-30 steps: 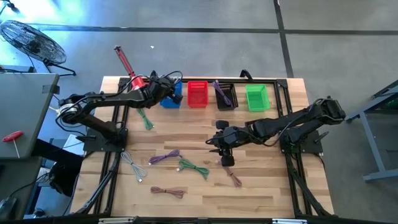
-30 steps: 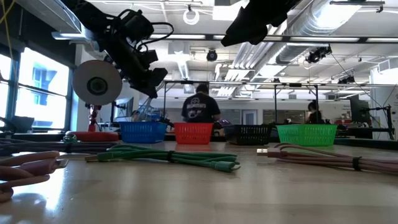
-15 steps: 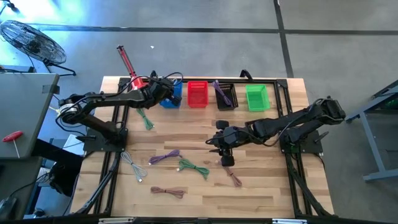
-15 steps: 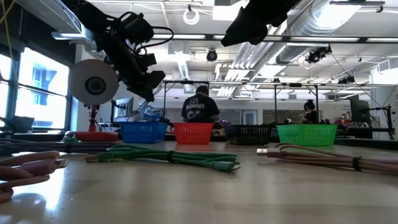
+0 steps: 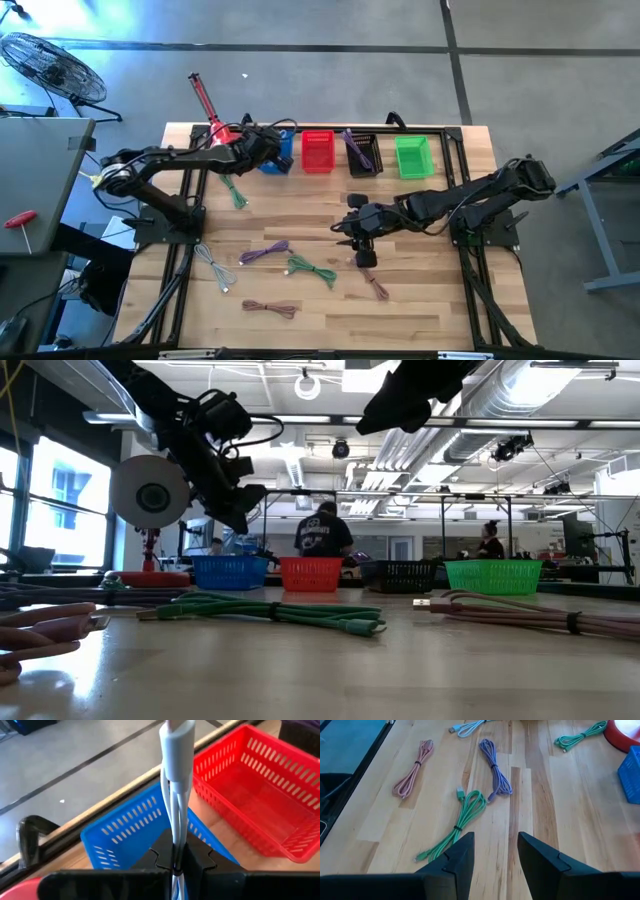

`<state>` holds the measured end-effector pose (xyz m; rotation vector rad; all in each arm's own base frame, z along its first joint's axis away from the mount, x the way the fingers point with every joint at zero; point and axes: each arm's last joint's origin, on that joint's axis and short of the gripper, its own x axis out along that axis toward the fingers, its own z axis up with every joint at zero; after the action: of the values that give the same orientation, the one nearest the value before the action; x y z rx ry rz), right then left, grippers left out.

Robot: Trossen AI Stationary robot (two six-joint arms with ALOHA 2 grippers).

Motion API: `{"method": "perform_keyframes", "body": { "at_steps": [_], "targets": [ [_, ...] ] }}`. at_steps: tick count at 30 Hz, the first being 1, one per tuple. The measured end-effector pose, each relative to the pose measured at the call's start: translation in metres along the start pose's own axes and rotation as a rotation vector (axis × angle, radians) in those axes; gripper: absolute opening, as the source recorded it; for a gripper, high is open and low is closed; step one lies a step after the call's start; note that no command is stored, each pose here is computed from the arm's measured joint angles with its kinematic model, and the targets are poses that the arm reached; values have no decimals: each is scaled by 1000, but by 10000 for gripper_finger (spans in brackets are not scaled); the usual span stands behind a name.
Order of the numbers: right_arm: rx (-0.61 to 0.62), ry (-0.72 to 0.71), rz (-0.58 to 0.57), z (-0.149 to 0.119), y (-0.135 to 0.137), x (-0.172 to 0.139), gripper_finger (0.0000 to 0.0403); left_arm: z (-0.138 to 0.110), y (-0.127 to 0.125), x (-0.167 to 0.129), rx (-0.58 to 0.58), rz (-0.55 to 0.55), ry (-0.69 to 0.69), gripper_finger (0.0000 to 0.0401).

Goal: Pick & Place USB Port
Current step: Put the right blue charger cable into the blue bin

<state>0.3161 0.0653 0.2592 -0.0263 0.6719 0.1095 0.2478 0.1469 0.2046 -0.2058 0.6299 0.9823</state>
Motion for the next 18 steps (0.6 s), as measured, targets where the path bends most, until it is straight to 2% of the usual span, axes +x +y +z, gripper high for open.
{"method": "perform_keyframes", "body": {
  "at_steps": [10,18],
  "targets": [
    [0,5,0,-1,0,0,142,-2,-1,1,-15,-24,20,55],
    [0,6,0,-1,0,0,142,-2,0,1,-15,-7,19,61]
  ]
}}
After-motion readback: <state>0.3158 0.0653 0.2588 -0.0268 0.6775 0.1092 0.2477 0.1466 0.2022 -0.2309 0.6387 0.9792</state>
